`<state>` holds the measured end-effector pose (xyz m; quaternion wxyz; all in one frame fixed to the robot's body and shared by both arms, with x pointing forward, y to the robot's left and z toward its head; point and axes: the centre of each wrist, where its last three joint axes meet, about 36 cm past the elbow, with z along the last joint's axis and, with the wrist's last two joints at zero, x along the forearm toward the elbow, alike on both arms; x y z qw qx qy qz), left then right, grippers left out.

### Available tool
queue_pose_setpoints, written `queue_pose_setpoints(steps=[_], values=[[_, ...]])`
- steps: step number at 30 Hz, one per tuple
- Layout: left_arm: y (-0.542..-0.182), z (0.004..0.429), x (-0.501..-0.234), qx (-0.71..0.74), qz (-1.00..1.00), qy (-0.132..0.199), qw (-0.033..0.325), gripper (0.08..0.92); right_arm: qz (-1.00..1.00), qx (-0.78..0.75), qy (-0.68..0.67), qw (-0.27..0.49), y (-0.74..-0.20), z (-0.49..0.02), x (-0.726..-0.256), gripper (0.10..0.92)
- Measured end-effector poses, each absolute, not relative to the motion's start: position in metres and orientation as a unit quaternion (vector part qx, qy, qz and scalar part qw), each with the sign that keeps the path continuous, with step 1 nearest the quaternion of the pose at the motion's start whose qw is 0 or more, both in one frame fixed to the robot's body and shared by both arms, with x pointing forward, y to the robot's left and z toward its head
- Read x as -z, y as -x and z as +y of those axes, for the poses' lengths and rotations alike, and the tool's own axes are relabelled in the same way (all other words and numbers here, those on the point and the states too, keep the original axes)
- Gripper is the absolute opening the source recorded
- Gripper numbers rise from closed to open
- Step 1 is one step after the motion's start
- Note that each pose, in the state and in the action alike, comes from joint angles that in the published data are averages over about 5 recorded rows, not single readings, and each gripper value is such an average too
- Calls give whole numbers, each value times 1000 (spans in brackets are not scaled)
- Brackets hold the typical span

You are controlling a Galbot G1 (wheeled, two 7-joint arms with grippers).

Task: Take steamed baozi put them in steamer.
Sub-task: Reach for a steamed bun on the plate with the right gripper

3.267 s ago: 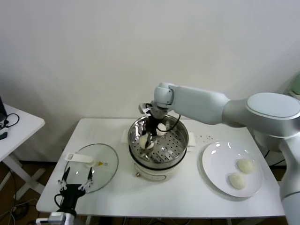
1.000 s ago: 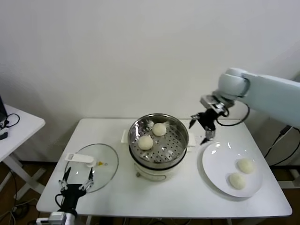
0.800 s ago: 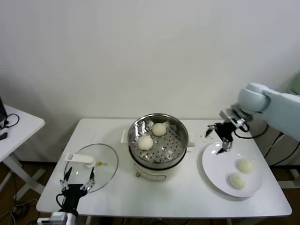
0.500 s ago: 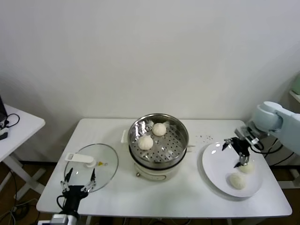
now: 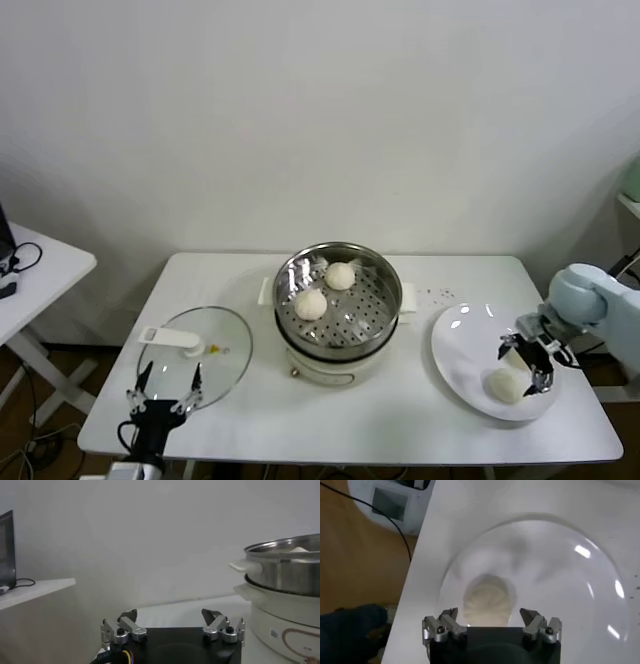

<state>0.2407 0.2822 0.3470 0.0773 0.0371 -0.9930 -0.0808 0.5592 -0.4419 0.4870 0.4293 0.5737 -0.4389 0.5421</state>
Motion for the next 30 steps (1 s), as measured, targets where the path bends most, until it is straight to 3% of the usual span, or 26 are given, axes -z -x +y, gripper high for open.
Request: queue_pose_setpoints(steps=[24,30], values=[[-240,281,-344,81,-993,-35,83,823,-423,-548,-576,434,-562,-432,-451,822],[-240,280,-344,81,-993,-35,83,823,-424,-549,-574,435,-564,-433,-451,727]])
